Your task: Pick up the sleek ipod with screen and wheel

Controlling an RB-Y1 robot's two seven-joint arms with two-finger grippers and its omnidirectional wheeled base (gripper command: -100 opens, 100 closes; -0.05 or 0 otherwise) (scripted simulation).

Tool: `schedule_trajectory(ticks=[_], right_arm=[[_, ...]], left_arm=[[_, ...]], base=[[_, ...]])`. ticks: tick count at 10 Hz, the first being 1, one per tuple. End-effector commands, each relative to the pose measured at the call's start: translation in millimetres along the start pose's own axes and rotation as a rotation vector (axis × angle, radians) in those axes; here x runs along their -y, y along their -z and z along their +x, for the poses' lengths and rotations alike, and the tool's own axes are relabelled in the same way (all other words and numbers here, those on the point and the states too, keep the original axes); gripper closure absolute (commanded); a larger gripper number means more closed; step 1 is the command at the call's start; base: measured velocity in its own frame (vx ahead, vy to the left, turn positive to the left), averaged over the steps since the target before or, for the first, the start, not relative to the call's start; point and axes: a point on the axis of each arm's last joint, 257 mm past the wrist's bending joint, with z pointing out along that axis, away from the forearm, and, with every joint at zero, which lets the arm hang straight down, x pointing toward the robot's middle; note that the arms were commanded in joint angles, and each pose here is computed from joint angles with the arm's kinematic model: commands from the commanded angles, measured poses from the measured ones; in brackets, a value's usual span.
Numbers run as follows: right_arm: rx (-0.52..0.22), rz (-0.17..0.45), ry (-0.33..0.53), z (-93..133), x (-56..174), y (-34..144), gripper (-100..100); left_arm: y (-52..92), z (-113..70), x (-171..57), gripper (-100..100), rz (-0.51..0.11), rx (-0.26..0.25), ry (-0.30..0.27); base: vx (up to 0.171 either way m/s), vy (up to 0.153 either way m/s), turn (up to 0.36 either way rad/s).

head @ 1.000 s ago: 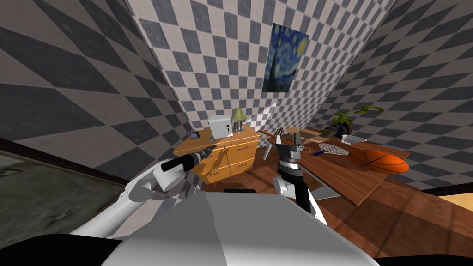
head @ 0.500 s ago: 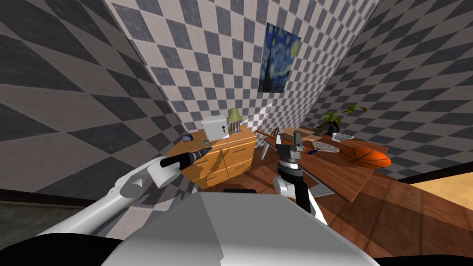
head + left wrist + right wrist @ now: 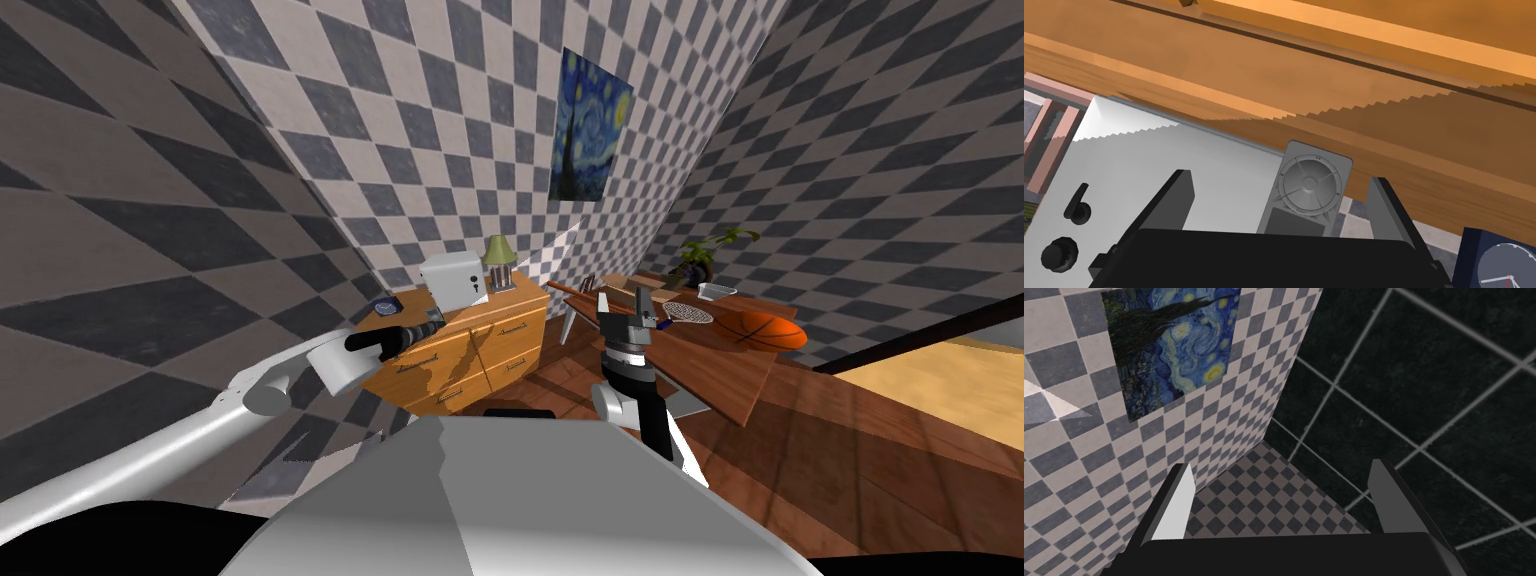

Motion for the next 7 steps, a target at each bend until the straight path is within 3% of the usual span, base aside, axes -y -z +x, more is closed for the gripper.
schedule_trajectory(ticks=[1, 5, 7], right_arm=[[0.000, 0.000, 0.000, 0, 0, 0.0, 0], [0.000, 0.000, 0.000, 0, 0, 0.0, 0], [0.000, 0.000, 0.000, 0, 0, 0.0, 0]], left_arm=[[-0.5, -9.9, -20, -100, -0.061, 0.004, -0.043], [4.8, -36.6, -54, -100, -0.178, 0.021, -0.130], [4.7, -36.9, -55, -100, -0.179, 0.022, -0.132]], base=[[0.052, -0.012, -0.123], [0.059, -0.006, -0.093], [0.062, 0.003, -0.037]])
